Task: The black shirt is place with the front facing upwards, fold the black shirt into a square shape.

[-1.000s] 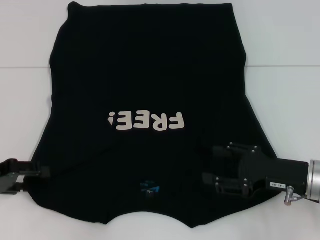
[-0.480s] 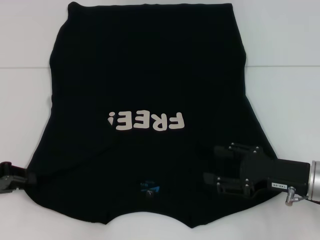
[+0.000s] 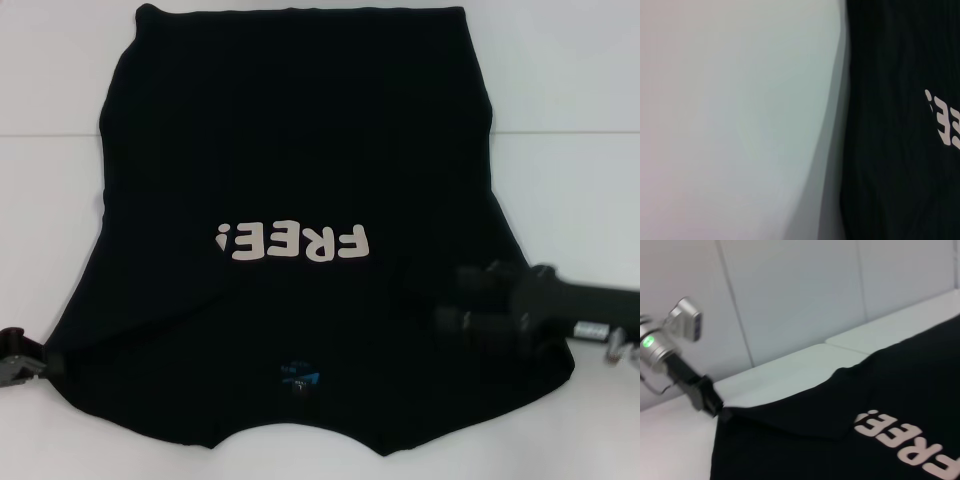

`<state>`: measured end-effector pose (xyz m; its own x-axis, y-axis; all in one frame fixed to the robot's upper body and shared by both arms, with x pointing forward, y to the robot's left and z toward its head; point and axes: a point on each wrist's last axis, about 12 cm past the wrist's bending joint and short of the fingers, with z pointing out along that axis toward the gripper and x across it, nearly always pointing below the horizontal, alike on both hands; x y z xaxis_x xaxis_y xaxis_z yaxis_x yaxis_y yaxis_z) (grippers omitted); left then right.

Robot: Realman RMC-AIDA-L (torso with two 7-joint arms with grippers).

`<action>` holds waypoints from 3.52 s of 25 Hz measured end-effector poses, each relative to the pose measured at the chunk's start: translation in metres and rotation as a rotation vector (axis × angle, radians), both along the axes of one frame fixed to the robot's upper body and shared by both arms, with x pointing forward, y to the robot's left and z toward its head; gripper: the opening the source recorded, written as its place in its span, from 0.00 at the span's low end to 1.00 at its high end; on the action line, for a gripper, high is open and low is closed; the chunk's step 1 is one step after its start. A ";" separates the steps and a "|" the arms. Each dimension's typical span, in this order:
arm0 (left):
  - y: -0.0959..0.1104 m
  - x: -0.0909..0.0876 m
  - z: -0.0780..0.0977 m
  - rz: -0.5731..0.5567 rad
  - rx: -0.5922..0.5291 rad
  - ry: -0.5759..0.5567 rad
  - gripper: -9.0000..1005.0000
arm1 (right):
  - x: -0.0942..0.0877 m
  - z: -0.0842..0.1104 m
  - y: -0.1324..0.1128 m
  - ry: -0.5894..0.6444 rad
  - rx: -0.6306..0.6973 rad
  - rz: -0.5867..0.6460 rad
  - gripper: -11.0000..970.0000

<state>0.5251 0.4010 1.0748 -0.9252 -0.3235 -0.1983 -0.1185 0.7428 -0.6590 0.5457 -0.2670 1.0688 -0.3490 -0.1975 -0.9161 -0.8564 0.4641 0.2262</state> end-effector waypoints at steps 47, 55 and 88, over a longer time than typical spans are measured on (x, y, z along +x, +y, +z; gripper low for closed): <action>-0.008 0.007 0.008 -0.055 -0.030 -0.023 0.04 | 0.053 0.039 -0.027 0.773 -0.435 -0.351 0.82; -0.008 0.007 0.008 -0.056 -0.032 -0.025 0.03 | 0.055 0.036 -0.018 0.762 -0.464 -0.330 0.82; -0.011 0.009 0.010 -0.075 -0.036 -0.036 0.04 | 0.057 0.038 -0.001 0.754 -0.493 -0.257 0.40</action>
